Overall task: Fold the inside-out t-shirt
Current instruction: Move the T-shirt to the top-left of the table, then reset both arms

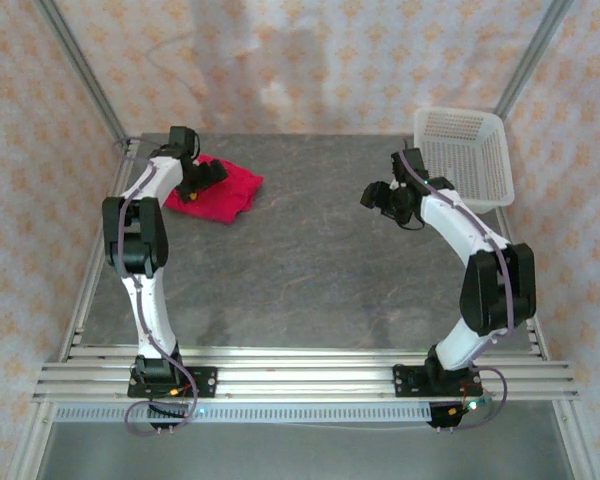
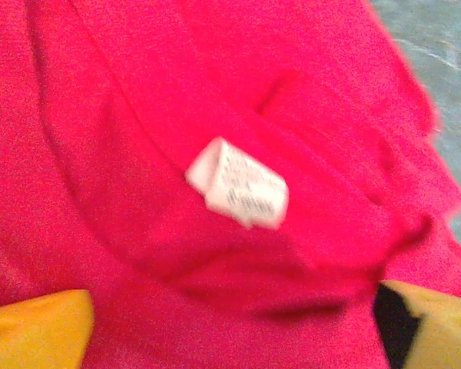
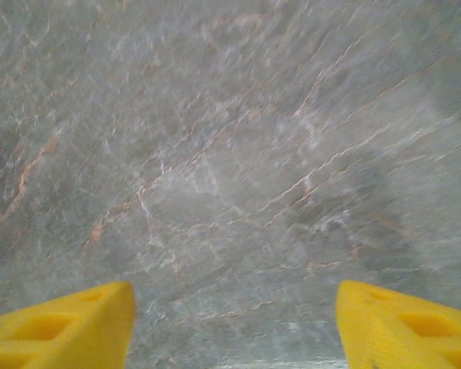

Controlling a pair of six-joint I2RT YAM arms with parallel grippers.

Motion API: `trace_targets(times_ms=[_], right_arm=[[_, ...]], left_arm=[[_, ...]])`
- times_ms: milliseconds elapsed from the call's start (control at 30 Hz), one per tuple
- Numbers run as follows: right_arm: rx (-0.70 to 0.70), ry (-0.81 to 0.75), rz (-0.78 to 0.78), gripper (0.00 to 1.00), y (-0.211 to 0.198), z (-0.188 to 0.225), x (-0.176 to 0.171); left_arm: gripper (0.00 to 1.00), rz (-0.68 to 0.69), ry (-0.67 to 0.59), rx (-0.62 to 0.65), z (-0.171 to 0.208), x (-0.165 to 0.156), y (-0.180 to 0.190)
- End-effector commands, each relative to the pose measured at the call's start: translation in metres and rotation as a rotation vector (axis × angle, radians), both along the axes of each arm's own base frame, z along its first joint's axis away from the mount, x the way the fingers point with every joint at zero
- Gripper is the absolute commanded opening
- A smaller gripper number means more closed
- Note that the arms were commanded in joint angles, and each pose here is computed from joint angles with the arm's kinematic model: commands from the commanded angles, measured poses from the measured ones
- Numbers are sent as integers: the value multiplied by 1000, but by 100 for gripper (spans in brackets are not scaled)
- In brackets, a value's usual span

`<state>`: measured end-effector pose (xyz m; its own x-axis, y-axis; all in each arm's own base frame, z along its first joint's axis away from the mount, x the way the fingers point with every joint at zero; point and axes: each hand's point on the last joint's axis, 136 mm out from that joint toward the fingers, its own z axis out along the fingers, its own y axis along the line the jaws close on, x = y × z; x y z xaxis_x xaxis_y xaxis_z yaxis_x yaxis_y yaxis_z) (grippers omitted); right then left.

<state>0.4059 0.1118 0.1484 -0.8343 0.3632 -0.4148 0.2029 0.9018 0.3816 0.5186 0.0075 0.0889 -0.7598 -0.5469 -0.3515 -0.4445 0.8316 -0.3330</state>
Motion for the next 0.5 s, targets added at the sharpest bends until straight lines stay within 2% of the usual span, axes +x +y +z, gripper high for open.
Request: trace_targets(times_ms=[0,67,167,200,300,367,467], right_arm=[[-224,-200,-49,81,-41,46,4],[-349,-294,-88,89,-63,52,4],[-539,-439,-183,94,-98,51,1],[-584,-480,-227,99,-108,46,-2],[-666,-561,-283,99,-125,19,-10],[-702,-571,-287,99,-130,3,-12],[-741,-499,-294,99,-138,-24,-10]], left_arm=[[100,-52,-218,209,95,-11,-7],[100,-56,-260,340,112,-26,-5],[100,-59,-341,451,118,-47,-4],[100,-55,-364,488,115,-55,-1],[100,-65,-383,588,93,-78,11],[100,-66,-385,613,73,-91,15],[100,-21,-428,648,53,-108,25]])
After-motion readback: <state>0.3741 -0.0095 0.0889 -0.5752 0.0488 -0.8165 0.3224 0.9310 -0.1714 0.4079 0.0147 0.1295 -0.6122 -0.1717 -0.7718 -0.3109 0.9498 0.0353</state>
